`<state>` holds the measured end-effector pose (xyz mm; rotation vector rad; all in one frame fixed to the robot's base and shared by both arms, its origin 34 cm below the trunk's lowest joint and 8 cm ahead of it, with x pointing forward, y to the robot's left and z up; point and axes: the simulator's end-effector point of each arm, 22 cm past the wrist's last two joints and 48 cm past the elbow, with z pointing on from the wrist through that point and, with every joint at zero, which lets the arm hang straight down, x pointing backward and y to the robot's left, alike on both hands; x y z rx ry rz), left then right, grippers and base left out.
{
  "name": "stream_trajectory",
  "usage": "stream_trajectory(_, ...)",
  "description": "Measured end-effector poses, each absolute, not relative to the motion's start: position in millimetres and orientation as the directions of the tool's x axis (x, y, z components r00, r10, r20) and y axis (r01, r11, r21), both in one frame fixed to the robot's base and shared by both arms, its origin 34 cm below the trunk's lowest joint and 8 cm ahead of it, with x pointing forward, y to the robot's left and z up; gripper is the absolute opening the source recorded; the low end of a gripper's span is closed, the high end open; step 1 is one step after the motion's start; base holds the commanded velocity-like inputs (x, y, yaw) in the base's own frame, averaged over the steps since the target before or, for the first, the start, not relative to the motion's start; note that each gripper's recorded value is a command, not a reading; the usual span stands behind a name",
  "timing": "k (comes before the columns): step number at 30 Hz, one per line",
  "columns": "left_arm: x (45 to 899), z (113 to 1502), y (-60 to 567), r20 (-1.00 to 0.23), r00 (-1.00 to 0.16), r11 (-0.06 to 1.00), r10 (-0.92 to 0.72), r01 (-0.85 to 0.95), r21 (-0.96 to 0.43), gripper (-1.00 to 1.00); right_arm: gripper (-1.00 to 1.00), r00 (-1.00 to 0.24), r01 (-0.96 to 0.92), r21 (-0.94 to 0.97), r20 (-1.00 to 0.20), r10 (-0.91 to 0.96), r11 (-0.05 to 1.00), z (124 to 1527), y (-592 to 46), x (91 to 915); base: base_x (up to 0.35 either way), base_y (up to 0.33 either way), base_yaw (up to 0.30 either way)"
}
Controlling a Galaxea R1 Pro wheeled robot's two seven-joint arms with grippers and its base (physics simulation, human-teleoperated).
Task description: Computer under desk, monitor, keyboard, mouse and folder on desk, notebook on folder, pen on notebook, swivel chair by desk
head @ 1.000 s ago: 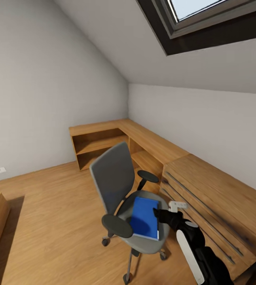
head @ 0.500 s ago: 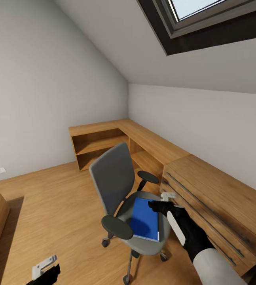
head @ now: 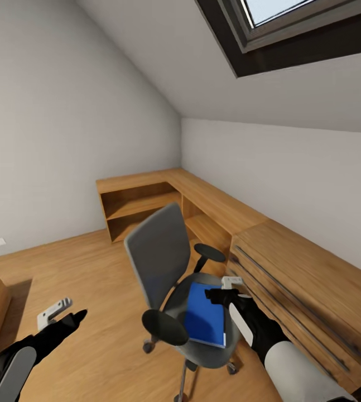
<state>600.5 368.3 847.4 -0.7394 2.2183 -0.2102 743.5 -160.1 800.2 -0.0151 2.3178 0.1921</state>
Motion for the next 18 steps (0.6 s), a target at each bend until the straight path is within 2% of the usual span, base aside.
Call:
stream_trajectory(8,600,847,371,-0.619,-0.529,0.810,-0.581,-0.450,-0.376,1.00,1.00,-0.687,-0.077,0.129,-0.725,0.041,0.989,798,-160,742,0.290,0.000,0.000)
stream_trajectory(14,602,856,380,-0.631,-0.506,0.803,-0.588,-0.456,-0.383,1.00,1.00,-0.693,-0.188,0.143,-0.720,-0.028,0.972,794,-131,733,0.048,0.000,0.000)
stream_trajectory(15,599,863,405,-0.638,-0.459,0.773,-0.619,-0.498,-0.392,1.00,1.00,-0.691,-0.251,0.161,-0.720,-0.060,0.954,795,-114,727,0.007,0.000,0.000)
stream_trajectory(18,597,866,422,-0.640,-0.423,0.749,-0.641,-0.527,-0.402,1.00,1.00,-0.688,-0.282,0.170,-0.722,-0.075,0.944,794,-104,725,0.004,0.000,0.000)
